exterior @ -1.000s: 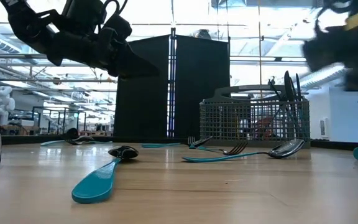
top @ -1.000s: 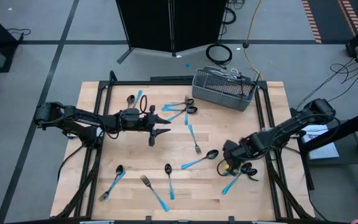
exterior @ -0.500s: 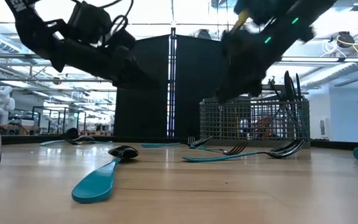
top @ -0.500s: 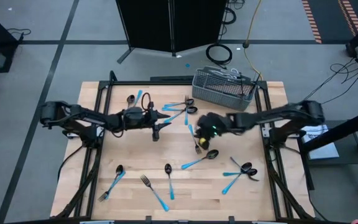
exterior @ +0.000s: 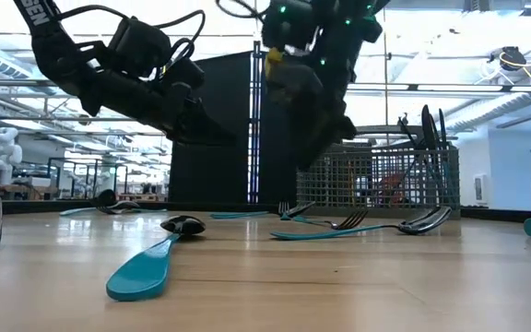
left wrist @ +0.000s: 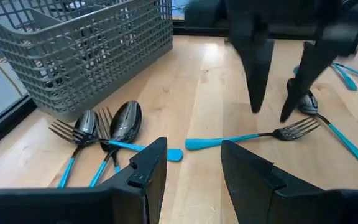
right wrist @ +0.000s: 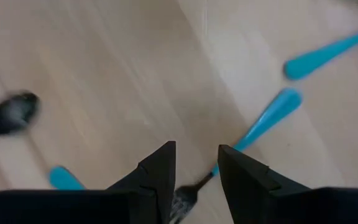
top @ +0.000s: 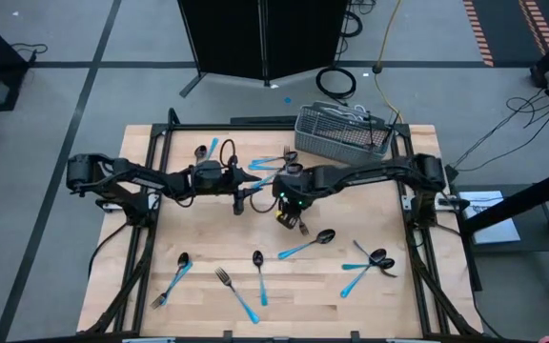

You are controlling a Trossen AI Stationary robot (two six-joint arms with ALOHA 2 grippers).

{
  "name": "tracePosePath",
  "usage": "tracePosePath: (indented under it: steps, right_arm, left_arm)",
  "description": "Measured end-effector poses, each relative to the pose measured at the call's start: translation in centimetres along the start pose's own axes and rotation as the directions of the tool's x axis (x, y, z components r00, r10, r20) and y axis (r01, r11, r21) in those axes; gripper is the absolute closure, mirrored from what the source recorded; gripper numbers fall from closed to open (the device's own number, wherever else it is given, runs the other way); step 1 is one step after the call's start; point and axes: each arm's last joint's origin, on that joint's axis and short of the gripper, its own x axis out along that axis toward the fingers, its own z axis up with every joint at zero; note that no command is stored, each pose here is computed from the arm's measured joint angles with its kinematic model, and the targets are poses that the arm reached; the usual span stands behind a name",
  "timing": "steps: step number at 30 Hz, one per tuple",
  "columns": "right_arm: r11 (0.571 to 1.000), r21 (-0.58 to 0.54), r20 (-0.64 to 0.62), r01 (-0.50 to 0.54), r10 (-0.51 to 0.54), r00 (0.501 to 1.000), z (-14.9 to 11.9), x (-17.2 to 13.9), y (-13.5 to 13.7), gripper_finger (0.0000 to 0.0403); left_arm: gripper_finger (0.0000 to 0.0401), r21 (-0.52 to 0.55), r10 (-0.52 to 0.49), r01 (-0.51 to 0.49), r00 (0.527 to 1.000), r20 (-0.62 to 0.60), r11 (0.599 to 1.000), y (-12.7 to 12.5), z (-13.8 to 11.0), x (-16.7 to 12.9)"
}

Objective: Sort silverware
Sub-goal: Put the blue fork into the middle of the blue utensil organizer

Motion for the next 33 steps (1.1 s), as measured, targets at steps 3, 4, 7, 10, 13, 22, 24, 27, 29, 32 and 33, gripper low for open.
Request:
tracePosePath:
  steps: [3,4,7,10,13,22,24,27,29,32,33]
  right_arm:
    - [0.999,0.014,-0.076,0.038,-0.037,0.996,-0.7,1.8,-0.3,0.0289]
    - [0.999,0.020,-0.093,0.048,-0.046,0.995,-0.9,2.1,-0.4,0.0289]
    - [0.997,0.034,-0.117,0.068,-0.063,0.991,-1.4,2.8,-0.5,0.0289]
    - [0.996,0.056,-0.116,0.066,-0.060,0.991,-1.8,3.3,-0.4,0.0289]
    - [0.995,0.071,-0.117,0.066,-0.058,0.991,-2.3,3.8,-0.4,0.0289]
    - [0.993,0.102,-0.089,0.060,-0.051,0.995,-3.9,5.6,-1.4,0.0290]
    - [0.993,0.102,-0.083,0.059,-0.051,0.995,-4.1,5.8,-1.5,0.0300]
    - [0.992,0.097,-0.084,0.078,-0.070,0.994,-4.2,5.9,-1.5,0.0337]
    - [0.992,0.087,-0.090,0.093,-0.085,0.992,-4.4,5.6,-1.5,0.0376]
    - [0.989,0.086,-0.111,0.122,-0.112,0.987,-4.7,4.7,-1.6,0.0393]
    - [0.985,0.085,-0.128,0.150,-0.139,0.982,-5.0,4.2,-1.8,0.0393]
  left_arm:
    - [0.0253,0.001,-0.003,0.003,1.000,-0.028,1.000,0.0,-0.3,0.0]
    - [0.0253,0.005,-0.004,0.004,0.999,-0.044,1.000,0.0,-0.4,0.0]
    - [0.0253,0.006,-0.006,0.007,0.997,-0.071,1.000,-0.1,-0.7,0.0]
    - [0.0253,0.005,-0.006,0.007,0.997,-0.074,1.000,-0.1,-0.7,0.0]
    - [0.0253,0.006,-0.007,0.007,0.997,-0.073,1.000,-0.1,-0.7,0.0]
    - [0.0253,0.006,-0.006,0.007,0.997,-0.070,1.000,-0.1,-0.7,0.0]
    - [0.0253,0.005,-0.006,0.006,0.998,-0.070,1.000,-0.1,-0.7,0.0]
    - [0.0253,0.005,-0.006,0.006,0.998,-0.069,1.000,-0.1,-0.7,0.0]
    - [0.0253,0.005,-0.006,0.006,0.998,-0.069,1.000,-0.1,-0.7,0.0]
    - [0.0253,0.005,-0.006,0.007,0.998,-0.069,1.000,-0.1,-0.7,0.0]
    - [0.0253,0.005,-0.006,0.006,0.998,-0.070,1.000,-0.1,-0.7,0.0]
